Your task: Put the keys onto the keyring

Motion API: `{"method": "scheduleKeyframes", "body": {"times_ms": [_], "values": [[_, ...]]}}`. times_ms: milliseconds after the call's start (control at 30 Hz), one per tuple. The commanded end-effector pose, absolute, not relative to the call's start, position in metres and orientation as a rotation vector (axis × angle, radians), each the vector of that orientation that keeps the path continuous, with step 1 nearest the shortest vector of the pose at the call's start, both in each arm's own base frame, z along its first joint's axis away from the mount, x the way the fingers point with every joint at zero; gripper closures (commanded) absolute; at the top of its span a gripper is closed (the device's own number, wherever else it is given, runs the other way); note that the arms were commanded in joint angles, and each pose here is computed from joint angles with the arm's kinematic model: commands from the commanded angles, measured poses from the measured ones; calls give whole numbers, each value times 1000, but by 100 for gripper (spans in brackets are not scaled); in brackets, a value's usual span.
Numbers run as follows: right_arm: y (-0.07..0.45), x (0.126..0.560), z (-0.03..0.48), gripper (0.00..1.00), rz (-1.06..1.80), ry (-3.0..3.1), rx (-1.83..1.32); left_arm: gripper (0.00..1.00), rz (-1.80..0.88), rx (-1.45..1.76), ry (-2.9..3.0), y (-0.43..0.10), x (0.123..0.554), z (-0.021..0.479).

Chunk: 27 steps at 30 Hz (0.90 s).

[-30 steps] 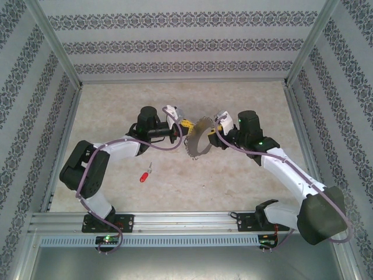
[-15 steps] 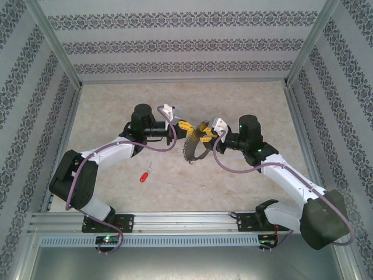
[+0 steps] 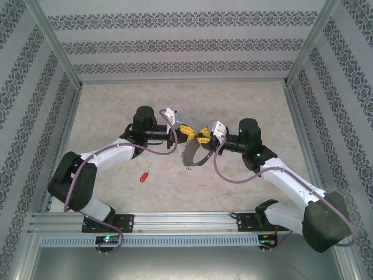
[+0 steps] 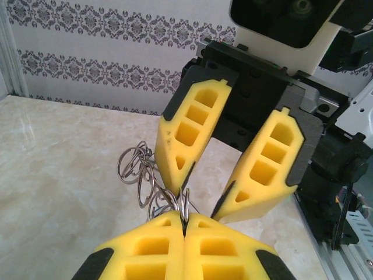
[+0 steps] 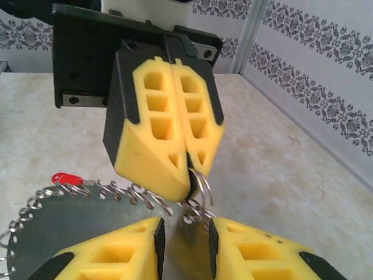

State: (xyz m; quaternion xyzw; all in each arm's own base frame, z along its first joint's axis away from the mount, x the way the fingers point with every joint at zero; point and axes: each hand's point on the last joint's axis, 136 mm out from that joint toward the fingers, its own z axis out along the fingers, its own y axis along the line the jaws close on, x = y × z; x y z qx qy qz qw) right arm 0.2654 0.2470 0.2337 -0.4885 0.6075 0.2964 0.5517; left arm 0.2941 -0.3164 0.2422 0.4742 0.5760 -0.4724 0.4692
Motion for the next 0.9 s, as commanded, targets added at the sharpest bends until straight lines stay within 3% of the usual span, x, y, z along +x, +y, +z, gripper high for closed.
{"method": "scheduleKeyframes", "body": {"times_ms": [0, 167, 567, 867], "values": [[255, 264, 240, 74, 704, 1385, -1174, 100, -1146, 1202, 1325, -319, 283, 258], [256, 267, 239, 85, 704, 1396, -1172, 100, -1145, 1195, 1322, -320, 285, 259], [261, 265, 236, 82, 740, 1383, -1181, 100, -1150, 1200, 1286, -322, 283, 261], [266, 263, 237, 96, 780, 1353, -1201, 100, -1165, 1221, 1295, -324, 283, 255]]}}
